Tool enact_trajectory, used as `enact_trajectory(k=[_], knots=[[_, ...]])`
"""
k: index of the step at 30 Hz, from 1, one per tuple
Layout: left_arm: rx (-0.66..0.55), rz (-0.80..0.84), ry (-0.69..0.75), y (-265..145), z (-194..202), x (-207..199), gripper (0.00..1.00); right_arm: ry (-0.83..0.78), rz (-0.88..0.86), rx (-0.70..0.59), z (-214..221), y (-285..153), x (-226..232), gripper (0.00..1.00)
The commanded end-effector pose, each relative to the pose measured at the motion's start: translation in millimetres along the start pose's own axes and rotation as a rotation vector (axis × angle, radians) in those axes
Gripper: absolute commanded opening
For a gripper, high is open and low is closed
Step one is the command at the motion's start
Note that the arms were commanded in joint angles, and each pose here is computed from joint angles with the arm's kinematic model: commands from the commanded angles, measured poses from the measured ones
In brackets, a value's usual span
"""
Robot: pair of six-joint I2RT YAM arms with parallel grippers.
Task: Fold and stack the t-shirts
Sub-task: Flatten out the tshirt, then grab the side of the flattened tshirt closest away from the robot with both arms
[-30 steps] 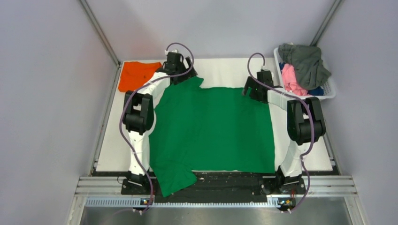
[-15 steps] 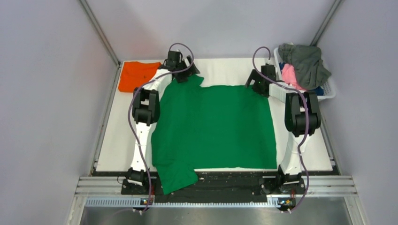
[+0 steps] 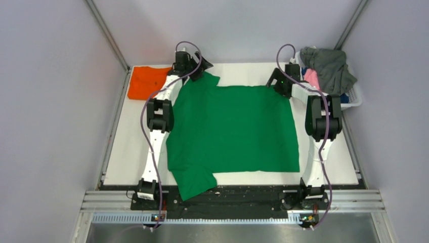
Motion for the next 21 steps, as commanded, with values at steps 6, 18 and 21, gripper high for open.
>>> enact_trajectory(k=[6,18,21], knots=[[-0.122,0.086,0.112,-58.1,-57.1,-75.4,0.99,-0.061,-0.053,-0.03,-30.7,-64.7,20.5,0.97],[-0.003,-0.227,0.325,-272.7,100.5,-114.3,0.99,0.001,-0.07,-0.011,55.8,-188.2,-30.0,0.99],[0.063,-0.329,0.342,-310.1,168.5,-90.6,0.97,-0.002,-0.062,0.009,71.6,-198.5,-40.6,0.99]])
Point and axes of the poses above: each gripper's point midway between its finger pads, its own y axis out along the fingers, its own x axis along the line the jaws close on, z = x × y, the point moved 7 cm from there along -y, back along the fingers, and after that the axes turned 6 degrees about y, right-handed, at the moved point
